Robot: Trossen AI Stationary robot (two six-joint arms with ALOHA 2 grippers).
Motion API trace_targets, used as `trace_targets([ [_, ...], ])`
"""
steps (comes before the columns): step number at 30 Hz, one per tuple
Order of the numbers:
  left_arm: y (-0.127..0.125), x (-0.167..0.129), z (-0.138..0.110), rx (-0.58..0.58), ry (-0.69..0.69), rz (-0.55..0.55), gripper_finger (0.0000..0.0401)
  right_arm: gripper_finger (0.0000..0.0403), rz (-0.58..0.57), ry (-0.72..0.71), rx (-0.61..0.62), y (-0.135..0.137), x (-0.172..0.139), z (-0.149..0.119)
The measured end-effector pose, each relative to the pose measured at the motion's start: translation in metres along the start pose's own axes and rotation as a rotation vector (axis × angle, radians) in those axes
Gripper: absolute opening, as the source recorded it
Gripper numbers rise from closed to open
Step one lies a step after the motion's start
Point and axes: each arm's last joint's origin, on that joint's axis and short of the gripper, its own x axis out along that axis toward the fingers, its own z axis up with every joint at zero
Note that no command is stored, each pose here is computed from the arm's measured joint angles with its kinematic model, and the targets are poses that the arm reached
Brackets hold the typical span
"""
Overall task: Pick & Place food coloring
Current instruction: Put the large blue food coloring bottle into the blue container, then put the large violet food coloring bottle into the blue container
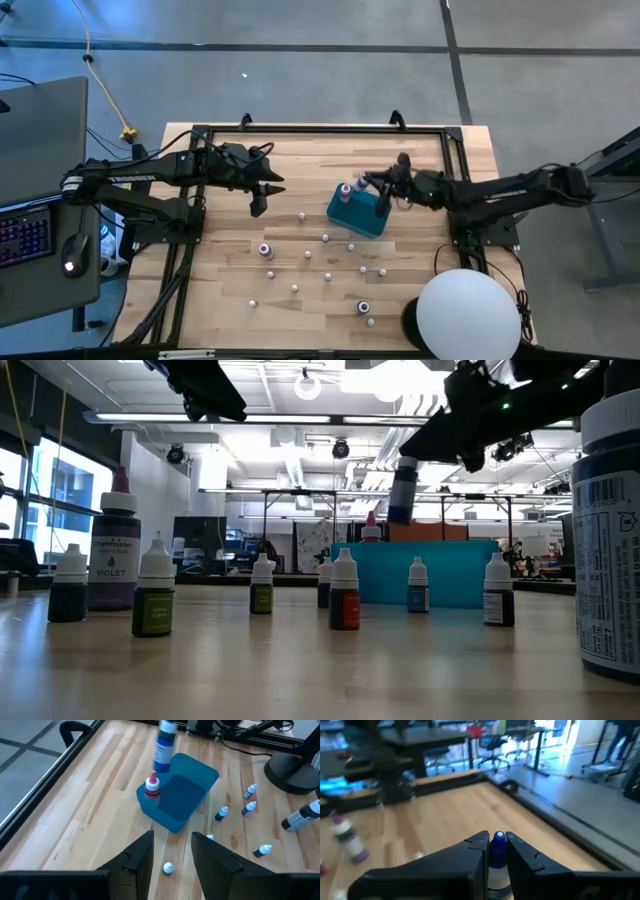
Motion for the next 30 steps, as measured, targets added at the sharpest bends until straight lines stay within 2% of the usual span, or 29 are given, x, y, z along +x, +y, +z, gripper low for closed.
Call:
trace_targets([
  [7,0.000,0.000,0.000,-0.001,-0.003,0.000,0.0131,0.0038,-0.062,0.142,0.001,0.010,0.014,-0.030],
  [13,0.001,0.000,0.000,-0.001,-0.005,0.019,0.0131,0.0041,-0.105,0.140,-0.003,0.009,0.039,-0.050],
  [18,0.001,0.000,0.000,0.001,-0.003,0.018,0.0131,0.0040,-0.109,0.173,-0.001,0.005,0.048,-0.062],
  [30,0.000,0.000,0.000,0.004,0.002,0.018,0.0131,0.0121,-0.109,0.150,-0.006,0.005,0.051,-0.062],
])
